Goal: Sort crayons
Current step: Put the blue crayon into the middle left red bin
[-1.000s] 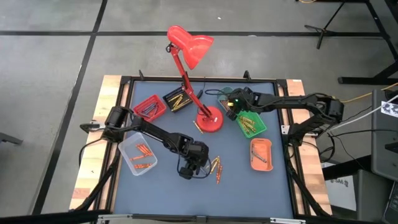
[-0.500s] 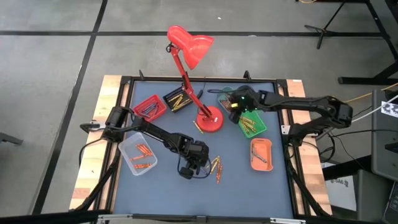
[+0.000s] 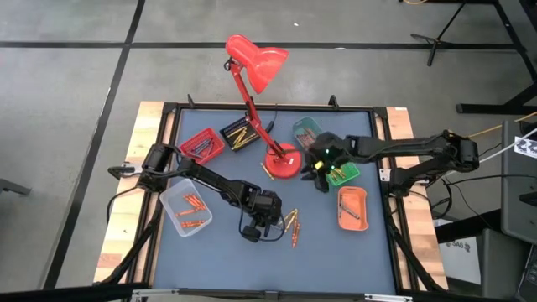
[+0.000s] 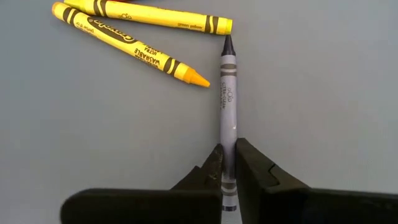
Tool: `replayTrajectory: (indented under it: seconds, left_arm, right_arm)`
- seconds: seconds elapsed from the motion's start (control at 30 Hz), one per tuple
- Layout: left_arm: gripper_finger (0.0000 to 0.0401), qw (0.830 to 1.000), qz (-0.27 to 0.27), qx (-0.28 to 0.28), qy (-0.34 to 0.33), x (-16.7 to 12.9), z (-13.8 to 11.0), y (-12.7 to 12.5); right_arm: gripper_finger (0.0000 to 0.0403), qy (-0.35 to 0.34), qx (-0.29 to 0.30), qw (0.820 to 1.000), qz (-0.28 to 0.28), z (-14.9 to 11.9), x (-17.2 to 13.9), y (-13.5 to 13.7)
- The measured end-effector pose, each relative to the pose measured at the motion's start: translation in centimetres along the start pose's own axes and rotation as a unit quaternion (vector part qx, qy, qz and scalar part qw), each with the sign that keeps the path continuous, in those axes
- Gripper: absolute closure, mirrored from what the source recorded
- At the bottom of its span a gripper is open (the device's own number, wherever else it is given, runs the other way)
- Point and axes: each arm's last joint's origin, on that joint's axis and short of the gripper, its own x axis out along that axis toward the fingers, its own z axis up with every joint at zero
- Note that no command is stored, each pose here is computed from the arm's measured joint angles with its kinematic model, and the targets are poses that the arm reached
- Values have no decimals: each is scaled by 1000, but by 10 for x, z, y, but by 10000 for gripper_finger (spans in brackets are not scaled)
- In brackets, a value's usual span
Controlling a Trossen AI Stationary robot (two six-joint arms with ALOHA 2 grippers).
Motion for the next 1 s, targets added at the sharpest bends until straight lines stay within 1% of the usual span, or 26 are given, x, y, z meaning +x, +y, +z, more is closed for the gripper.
replayTrajectory:
  seconds: [0.1, 0.2, 0.4, 0.53, 0.7, 0.77, 0.9, 1.0]
  left_arm:
    - [395, 1000, -1, 0, 0, 0, 0, 0]
    - [395, 1000, -1, 0, 0, 0, 0, 0]
    - [395, 1000, 7, 0, -3, -13, 1, -1]
    - [395, 1000, 13, -3, -6, -34, 3, -1]
    - [395, 1000, 11, -19, 8, -63, 1, -1]
    - [395, 999, 20, -24, 13, -77, -1, 0]
    - [395, 996, 65, -46, 46, -103, -10, 5]
    - [395, 988, 108, -77, 80, -124, -21, 12]
  right_arm:
    - [275, 8, -24, 1000, 5, -1, 5, 17]
    - [275, 13, -47, 999, -2, -3, 9, 31]
    - [275, 20, -82, 996, -9, -7, 14, 54]
    - [275, 21, -98, 995, -10, -9, 16, 64]
    - [275, 18, -111, 993, -21, -10, 18, 72]
    - [275, 11, -114, 993, -24, -9, 22, 73]
    - [275, -8, -117, 993, -20, -6, 34, 74]
    - [275, -19, -117, 993, -20, -4, 45, 72]
